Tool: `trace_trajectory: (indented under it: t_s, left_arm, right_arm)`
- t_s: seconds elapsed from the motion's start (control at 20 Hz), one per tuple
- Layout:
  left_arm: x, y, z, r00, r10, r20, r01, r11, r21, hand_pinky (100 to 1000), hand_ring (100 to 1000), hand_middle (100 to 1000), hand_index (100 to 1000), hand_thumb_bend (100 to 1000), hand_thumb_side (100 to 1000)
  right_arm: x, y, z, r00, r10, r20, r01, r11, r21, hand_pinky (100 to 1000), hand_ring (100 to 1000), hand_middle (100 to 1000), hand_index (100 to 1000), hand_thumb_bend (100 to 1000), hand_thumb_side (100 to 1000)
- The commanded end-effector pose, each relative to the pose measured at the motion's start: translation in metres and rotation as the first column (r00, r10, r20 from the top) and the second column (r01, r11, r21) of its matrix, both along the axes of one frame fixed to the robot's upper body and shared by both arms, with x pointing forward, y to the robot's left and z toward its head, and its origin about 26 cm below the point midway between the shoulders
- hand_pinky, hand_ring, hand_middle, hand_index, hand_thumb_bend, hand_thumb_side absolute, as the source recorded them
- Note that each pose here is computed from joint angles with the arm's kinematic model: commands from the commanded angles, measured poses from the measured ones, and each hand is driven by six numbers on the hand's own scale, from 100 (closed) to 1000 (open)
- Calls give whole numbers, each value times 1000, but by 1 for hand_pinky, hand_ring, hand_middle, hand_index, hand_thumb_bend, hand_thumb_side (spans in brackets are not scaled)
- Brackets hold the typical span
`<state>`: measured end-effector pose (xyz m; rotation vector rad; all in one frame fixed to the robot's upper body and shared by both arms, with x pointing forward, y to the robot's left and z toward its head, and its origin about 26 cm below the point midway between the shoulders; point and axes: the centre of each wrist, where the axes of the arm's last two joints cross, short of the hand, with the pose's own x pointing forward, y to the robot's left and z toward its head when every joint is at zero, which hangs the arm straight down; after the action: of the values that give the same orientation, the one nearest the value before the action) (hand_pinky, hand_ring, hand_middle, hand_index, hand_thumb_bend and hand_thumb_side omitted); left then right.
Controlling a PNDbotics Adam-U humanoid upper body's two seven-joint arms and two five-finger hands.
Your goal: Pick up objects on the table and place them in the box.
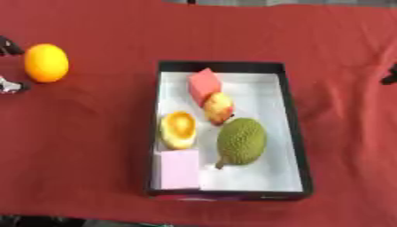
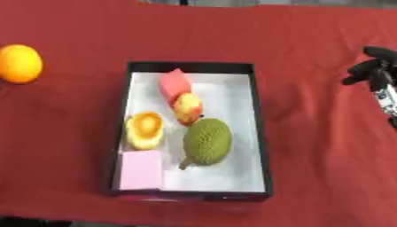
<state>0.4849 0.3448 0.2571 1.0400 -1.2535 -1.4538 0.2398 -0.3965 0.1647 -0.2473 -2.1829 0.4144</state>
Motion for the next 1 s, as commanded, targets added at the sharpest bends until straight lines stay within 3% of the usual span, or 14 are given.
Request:
trace_trajectory:
  t_s: [0.05, 0.2, 0.3, 0.35, 0.4, 0.55, 0.65, 0.85, 1.0]
  left_arm:
    - [1, -3, 16, 996, 20, 90, -17, 999, -27, 778, 773, 726, 800, 410, 310]
    - [4, -9, 10, 992, 31, 121, -24, 998, -54, 771, 765, 713, 762, 384, 290]
    - [6, -12, 4, 991, 27, 133, -19, 998, -62, 764, 756, 695, 711, 352, 192]
    - [7, -12, 1, 990, 25, 139, -16, 998, -65, 764, 756, 695, 711, 352, 192]
    - [8, -12, -1, 989, 21, 148, -11, 998, -70, 733, 719, 644, 618, 285, 100]
    - [8, -13, -2, 981, -2, 192, 22, 994, -104, 708, 683, 601, 478, 225, 100]
    - [6, -14, 4, 970, -20, 241, 50, 991, -122, 702, 672, 588, 439, 221, 100]
    - [-1, -24, 28, 921, -102, 375, 159, 980, -122, 699, 662, 575, 410, 260, 100]
    - [-6, -42, 50, 858, -201, 474, 274, 957, -91, 697, 661, 575, 404, 300, 100]
  right_arm:
    - [-1, 3, 8, 1000, 13, 21, -12, 999, -30, 975, 640, 631, 856, 100, 523]
    - [0, 4, 8, 1000, 16, 20, -16, 999, -33, 976, 640, 631, 857, 100, 522]
    - [1, 5, 8, 1000, 16, 19, -15, 999, -35, 976, 641, 631, 857, 100, 521]
    - [1, 5, 8, 1000, 16, 18, -15, 999, -36, 976, 641, 631, 857, 100, 521]
    - [1, 5, 8, 1000, 15, 18, -14, 999, -36, 976, 640, 631, 857, 100, 521]
    - [1, 5, 9, 1000, 14, 14, -14, 999, -38, 976, 640, 631, 857, 100, 521]
    - [1, 4, 9, 1000, 15, 13, -15, 999, -39, 976, 641, 631, 857, 100, 522]
    - [0, 3, 9, 1000, 15, 15, -15, 999, -38, 976, 641, 632, 857, 100, 523]
    - [-1, 2, 9, 1000, 13, 16, -13, 999, -36, 977, 641, 632, 858, 100, 523]
